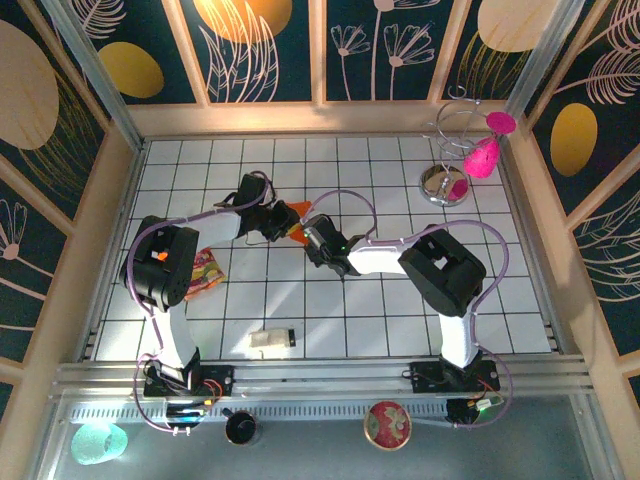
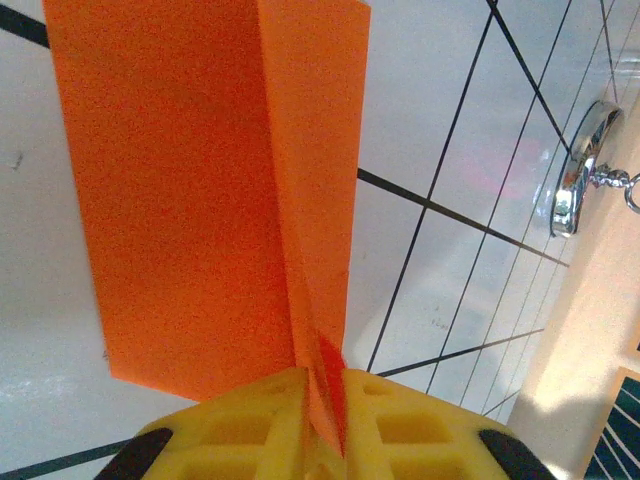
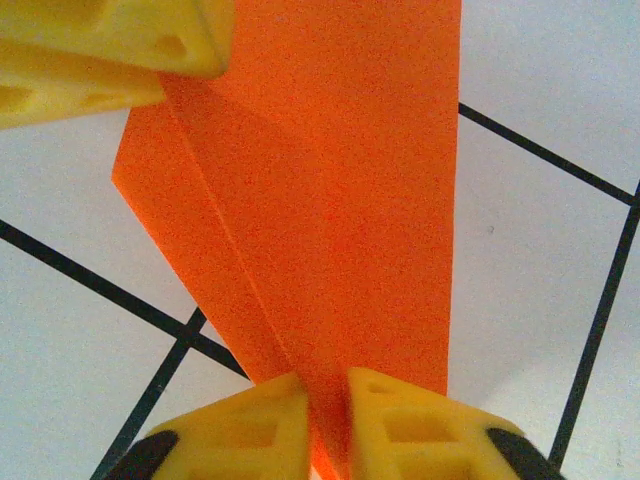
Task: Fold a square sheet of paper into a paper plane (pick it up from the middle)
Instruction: Fourth fold the wing at the center of the table.
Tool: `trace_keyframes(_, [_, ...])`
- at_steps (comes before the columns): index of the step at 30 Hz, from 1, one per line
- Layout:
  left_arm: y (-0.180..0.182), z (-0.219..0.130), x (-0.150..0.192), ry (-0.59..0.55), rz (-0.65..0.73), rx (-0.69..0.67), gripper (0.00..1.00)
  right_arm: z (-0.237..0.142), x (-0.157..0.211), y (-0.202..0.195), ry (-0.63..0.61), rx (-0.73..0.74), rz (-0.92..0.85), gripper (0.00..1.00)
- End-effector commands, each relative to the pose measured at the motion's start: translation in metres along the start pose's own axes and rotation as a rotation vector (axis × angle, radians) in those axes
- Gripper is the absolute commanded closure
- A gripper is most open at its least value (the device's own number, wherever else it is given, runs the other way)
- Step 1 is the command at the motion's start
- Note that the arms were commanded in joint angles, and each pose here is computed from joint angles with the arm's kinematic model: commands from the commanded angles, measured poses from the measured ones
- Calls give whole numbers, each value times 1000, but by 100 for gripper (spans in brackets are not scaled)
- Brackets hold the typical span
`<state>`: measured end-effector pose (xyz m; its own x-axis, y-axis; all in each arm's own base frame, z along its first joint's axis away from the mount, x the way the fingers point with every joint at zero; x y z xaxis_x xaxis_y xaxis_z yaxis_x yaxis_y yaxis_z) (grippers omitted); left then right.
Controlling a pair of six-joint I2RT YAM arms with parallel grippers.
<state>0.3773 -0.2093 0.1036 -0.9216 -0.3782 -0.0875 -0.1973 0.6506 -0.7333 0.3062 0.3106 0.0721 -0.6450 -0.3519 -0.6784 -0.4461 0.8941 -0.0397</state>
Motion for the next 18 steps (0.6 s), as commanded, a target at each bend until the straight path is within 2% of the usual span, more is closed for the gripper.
trace_keyframes(1, [0, 2, -3, 2, 17, -35, 84, -5, -9, 2, -30, 20, -18, 87])
trace_keyframes(6, [0, -4, -9, -15, 24, -45, 79, -9, -13, 4, -14, -10, -31, 94])
trace_keyframes(11, [4, -33, -29, -103, 22, -62, 64, -13, -15, 6, 59, -120, -10, 97])
trace_keyframes(18, [17, -67, -39, -220, 13, -78, 53, -12, -14, 9, 197, -271, 40, 100])
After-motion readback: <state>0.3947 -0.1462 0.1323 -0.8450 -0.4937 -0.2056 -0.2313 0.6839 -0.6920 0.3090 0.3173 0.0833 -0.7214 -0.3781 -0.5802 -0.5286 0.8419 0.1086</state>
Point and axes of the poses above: each hand's point on the last joint's axis, 136 mm out from that joint toward the fingers, its own z axis out along the fingers, its own y axis along the line the jaws close on, x = y × z, the point moved 6 cm from there along -z, back along the fingers, and after that the axes turned 7 degrees about z, right-handed, at the moved point
